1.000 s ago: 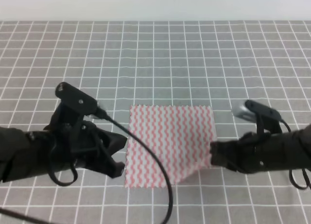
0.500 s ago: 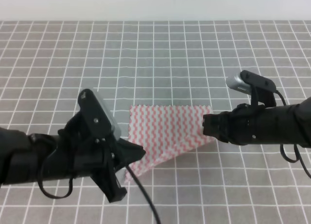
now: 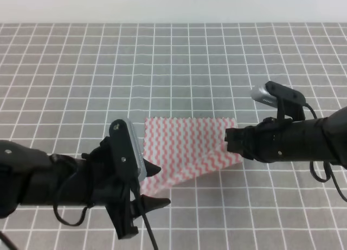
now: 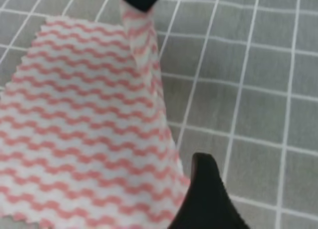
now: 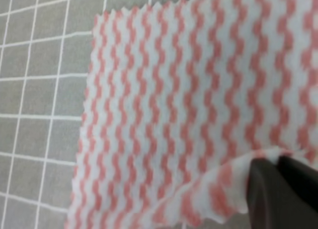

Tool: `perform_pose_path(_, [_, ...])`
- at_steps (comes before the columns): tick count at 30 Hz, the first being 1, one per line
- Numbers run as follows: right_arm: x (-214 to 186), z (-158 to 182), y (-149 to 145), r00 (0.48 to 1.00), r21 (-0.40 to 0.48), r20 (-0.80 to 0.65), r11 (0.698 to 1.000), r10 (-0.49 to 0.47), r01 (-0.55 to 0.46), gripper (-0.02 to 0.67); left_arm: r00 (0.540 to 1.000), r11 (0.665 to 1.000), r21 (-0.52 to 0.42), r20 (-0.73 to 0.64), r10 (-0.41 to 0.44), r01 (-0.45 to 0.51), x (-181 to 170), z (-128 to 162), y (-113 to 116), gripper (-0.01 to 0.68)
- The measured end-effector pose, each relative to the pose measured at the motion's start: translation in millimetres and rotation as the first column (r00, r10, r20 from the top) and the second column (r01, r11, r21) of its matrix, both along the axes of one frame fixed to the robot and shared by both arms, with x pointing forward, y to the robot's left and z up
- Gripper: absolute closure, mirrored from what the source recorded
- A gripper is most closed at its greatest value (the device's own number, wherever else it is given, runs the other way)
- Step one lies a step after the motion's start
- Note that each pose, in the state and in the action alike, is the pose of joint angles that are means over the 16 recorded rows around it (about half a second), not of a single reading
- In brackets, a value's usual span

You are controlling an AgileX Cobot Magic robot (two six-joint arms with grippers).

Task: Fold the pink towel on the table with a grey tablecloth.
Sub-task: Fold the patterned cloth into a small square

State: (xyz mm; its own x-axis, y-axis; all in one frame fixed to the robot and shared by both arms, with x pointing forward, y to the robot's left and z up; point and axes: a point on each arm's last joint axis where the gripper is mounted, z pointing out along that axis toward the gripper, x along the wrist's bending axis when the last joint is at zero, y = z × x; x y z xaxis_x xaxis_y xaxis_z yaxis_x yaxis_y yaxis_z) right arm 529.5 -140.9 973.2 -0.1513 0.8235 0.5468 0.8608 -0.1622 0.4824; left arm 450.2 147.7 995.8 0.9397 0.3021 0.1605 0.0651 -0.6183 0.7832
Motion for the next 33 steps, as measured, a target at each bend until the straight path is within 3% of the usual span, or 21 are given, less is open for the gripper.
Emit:
perform_pose_path(15, [1.3, 0.9, -1.1, 1.0, 0.0, 0.01, 1.0, -0.02, 0.02, 0.664, 1.0, 0.994, 0.105, -0.011, -0.005, 0.006, 13.0, -30.3, -0.8, 0.229])
perform_pose_path(33, [1.6, -0.6, -0.8, 1.0, -0.004, 0.007, 1.0, -0.016, 0.016, 0.664, 0.997, 0.975, 0.21, -0.01, 0.071, -0.068, 26.6, -55.6, 3.9, 0.233])
